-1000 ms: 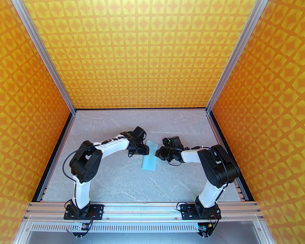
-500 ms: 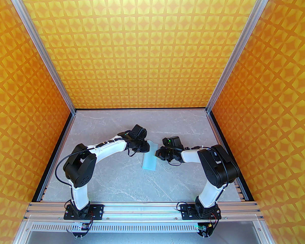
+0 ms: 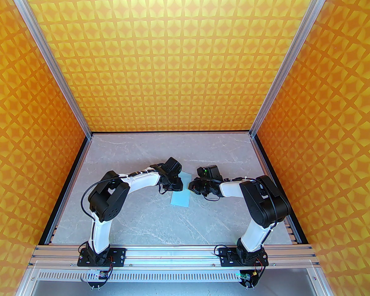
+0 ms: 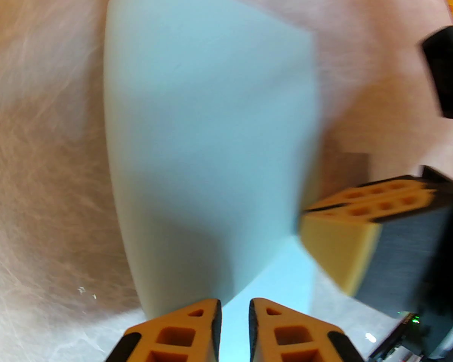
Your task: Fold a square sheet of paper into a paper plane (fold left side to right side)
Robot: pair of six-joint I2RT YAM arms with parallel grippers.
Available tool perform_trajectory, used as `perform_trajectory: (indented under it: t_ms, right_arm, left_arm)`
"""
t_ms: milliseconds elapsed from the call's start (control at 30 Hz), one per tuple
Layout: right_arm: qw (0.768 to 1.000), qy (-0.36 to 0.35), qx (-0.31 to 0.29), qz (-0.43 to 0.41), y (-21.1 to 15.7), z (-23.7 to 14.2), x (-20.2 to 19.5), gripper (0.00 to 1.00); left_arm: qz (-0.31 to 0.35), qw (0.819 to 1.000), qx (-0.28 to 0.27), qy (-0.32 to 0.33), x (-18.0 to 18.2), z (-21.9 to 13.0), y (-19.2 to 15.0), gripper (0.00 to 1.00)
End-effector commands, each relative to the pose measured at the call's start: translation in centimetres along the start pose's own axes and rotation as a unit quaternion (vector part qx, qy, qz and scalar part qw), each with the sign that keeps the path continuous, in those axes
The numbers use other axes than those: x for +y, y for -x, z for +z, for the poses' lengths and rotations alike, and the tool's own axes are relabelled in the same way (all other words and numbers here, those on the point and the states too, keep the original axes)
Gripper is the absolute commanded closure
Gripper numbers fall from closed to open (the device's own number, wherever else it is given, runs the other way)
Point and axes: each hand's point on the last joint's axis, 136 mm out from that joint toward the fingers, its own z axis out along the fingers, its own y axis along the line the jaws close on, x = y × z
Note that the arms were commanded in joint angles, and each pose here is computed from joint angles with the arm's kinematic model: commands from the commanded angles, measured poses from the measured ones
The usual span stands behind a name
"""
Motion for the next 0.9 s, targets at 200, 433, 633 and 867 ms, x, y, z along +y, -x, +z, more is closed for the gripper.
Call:
perform_trajectory:
  t_ms: [200,433,633,867]
  right_arm:
    - [0.998,-0.053,0.019,0.009,-1.4,1.1,-2.9,1.00]
    - [0.998,-0.053,0.018,0.008,-1.4,1.0,-2.8,1.00]
    - [0.998,-0.053,0.018,0.008,-1.4,1.0,-2.8,1.00]
    - [0.998,-0.052,0.018,0.008,-1.4,1.0,-2.8,1.00]
  left_arm:
    - [0.002,0.999,0.016,0.040,2.2,1.3,-0.8,0.78]
    - [0.000,0.999,0.013,0.037,2.1,0.9,-1.0,0.76]
    - [0.013,1.000,-0.019,0.012,-0.1,-1.9,1.1,0.73]
    - [0.018,1.000,-0.022,0.007,0.3,-1.2,2.2,0.72]
